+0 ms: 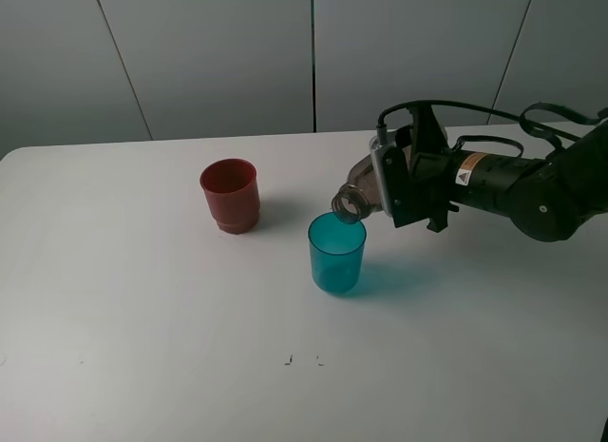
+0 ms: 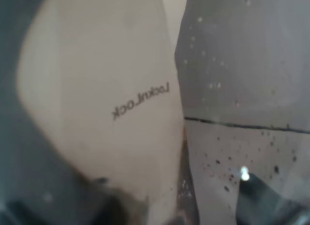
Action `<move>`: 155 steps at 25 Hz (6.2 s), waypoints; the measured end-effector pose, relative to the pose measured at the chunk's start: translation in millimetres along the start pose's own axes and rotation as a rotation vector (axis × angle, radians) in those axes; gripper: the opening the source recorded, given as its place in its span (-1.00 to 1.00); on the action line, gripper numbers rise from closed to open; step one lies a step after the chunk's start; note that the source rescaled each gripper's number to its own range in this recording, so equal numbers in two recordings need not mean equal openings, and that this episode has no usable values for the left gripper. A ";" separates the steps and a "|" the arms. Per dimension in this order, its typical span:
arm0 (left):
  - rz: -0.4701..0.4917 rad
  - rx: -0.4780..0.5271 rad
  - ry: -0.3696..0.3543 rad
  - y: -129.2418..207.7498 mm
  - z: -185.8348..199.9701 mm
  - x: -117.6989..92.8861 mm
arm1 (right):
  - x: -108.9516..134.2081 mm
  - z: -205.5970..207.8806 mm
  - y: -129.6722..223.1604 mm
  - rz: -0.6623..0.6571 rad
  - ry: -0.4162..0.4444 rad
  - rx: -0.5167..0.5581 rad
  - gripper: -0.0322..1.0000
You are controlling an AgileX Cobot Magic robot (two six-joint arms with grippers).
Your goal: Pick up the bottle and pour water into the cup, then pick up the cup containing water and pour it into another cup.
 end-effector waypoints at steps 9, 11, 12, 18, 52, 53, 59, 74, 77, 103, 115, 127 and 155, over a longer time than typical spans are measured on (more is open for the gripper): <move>0.000 0.000 0.000 0.0 0.0 0.0 | -0.2 0.0 0.6 0.039 0.001 0.004 -0.89; 0.000 0.000 0.000 0.0 0.0 0.0 | -0.3 0.0 1.0 0.048 0.002 0.007 -0.89; 0.000 0.000 0.000 0.0 0.0 0.0 | -0.3 0.0 1.0 0.049 0.002 0.007 -0.89; 0.000 0.000 0.000 0.0 0.0 0.0 | -0.3 0.0 1.0 0.056 0.002 0.007 -0.89; -0.006 0.000 0.000 0.0 0.0 0.0 | -15.4 -5.6 -0.1 0.184 0.047 0.004 -0.89; -0.006 0.000 0.000 0.0 0.0 0.0 | -15.4 -5.6 -0.1 0.186 0.047 0.004 -0.89; -0.003 0.000 0.000 0.0 0.0 0.0 | -16.0 -5.5 -0.3 0.196 0.051 0.004 -0.89; -0.003 0.000 0.000 0.0 0.0 0.0 | -17.7 -5.4 -0.8 0.250 0.062 0.003 -0.89; -0.003 0.000 0.000 0.0 0.0 0.0 | -18.2 -5.4 -1.2 0.274 0.066 0.001 -0.89; -0.003 0.000 0.000 0.0 0.0 0.0 | -20.1 -5.3 -12.7 0.338 0.091 -0.052 -0.89; -0.003 0.000 0.000 0.0 0.0 0.0 | -20.8 -5.7 -14.3 0.312 0.094 -0.057 -0.89; -0.003 0.000 0.000 0.0 0.0 0.0 | -24.7 -2.3 -15.9 0.113 0.082 -0.069 -0.89; -0.003 0.000 0.000 0.0 0.0 0.0 | -39.5 9.0 52.4 -1.470 0.181 -0.046 -0.89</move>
Point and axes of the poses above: a point on each arm's last joint axis where the gripper is mounted, z pointing back along that axis away from the gripper, x along the wrist's bending axis when the last joint is at zero, y = z × x, the point moved 6 cm from there along -z, pointing out along that axis toward the gripper, and after that the axes turned 14 degrees about -z, right-handed, at the moved point
